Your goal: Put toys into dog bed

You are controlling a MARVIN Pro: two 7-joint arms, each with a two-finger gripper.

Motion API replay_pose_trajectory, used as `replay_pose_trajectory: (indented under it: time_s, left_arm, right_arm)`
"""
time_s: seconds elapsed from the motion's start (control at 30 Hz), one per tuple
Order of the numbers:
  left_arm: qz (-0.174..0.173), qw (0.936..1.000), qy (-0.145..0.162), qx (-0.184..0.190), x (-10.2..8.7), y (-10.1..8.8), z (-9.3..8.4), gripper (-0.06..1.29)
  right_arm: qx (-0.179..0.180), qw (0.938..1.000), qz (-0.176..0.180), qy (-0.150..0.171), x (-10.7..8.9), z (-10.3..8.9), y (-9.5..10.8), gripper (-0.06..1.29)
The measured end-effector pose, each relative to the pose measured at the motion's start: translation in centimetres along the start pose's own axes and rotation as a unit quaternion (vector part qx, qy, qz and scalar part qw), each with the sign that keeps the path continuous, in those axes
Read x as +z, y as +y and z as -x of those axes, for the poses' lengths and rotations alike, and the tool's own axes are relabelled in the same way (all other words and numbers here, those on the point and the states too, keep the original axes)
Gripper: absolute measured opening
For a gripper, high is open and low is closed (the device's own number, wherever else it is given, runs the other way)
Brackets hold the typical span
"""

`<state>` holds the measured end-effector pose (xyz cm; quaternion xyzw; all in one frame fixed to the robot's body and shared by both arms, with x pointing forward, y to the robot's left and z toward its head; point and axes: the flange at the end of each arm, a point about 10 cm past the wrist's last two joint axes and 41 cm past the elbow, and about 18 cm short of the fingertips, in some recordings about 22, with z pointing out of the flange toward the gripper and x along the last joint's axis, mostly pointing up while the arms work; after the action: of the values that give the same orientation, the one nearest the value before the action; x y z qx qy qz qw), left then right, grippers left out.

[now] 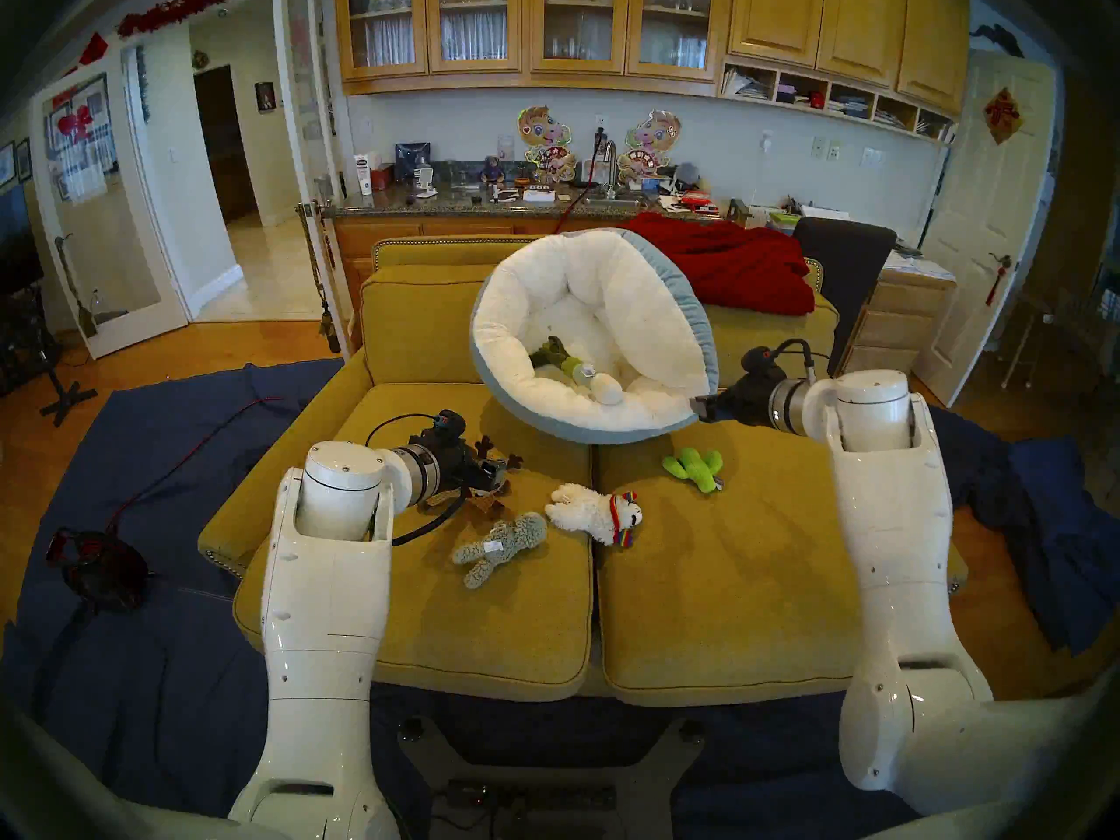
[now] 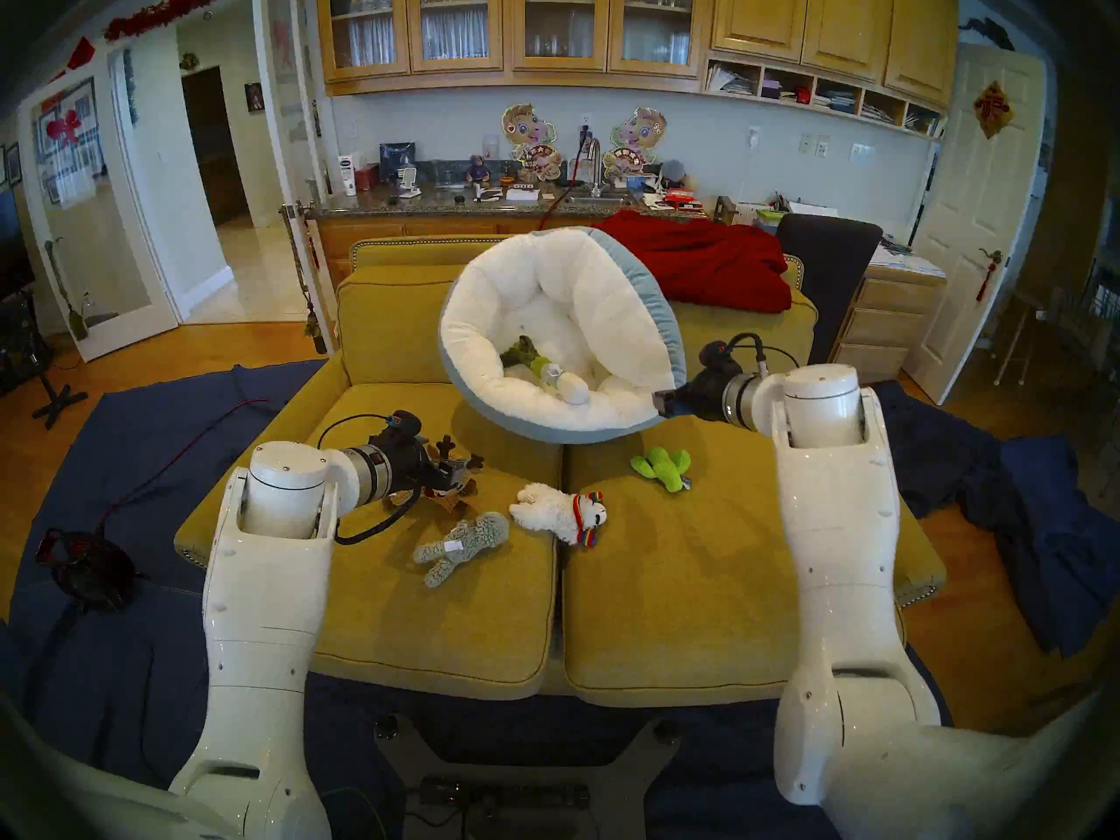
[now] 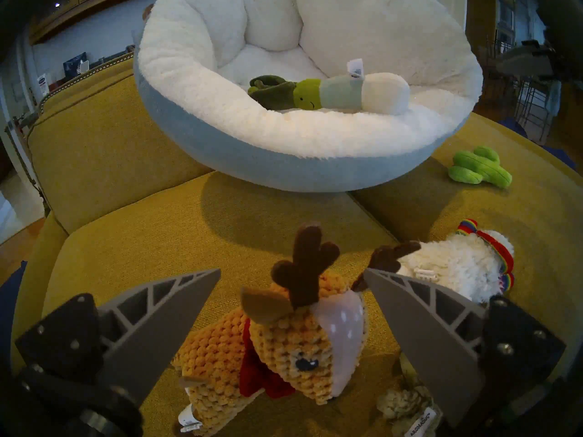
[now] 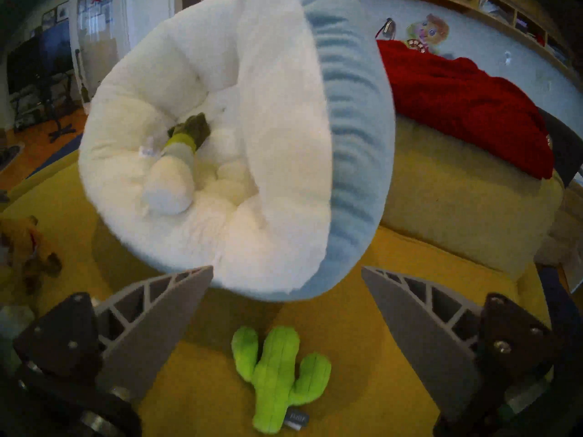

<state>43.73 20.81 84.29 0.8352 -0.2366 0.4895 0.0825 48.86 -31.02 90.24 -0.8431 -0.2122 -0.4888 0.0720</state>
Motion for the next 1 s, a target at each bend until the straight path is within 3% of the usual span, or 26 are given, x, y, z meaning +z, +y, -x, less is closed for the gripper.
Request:
replay_pose_trajectory:
  time_s: [0.3, 0.57, 0.77, 1.0]
  left_arm:
    - [0.0, 1.0, 0.0, 0.0, 0.0, 0.0, 0.0, 1.24]
    - [0.0, 1.0, 0.001, 0.0, 0.0, 0.0, -0.1, 1.23]
    - [0.0, 1.0, 0.001, 0.0, -0.1, 0.0, -0.1, 1.23]
    - [0.0, 1.0, 0.001, 0.0, -0.1, 0.0, -0.1, 1.24]
  right_arm:
    - [-0.018, 0.9978, -0.051, -0.038, -2.4, 3.3, -1.4, 1.21]
    - [-0.04, 0.9962, -0.047, -0.062, -3.6, 4.6, -2.6, 1.21]
    - [-0.049, 0.9948, -0.032, -0.083, -2.7, 5.3, -2.8, 1.21]
    - [-0.042, 0.9934, -0.023, -0.104, -0.3, 6.1, -2.6, 1.21]
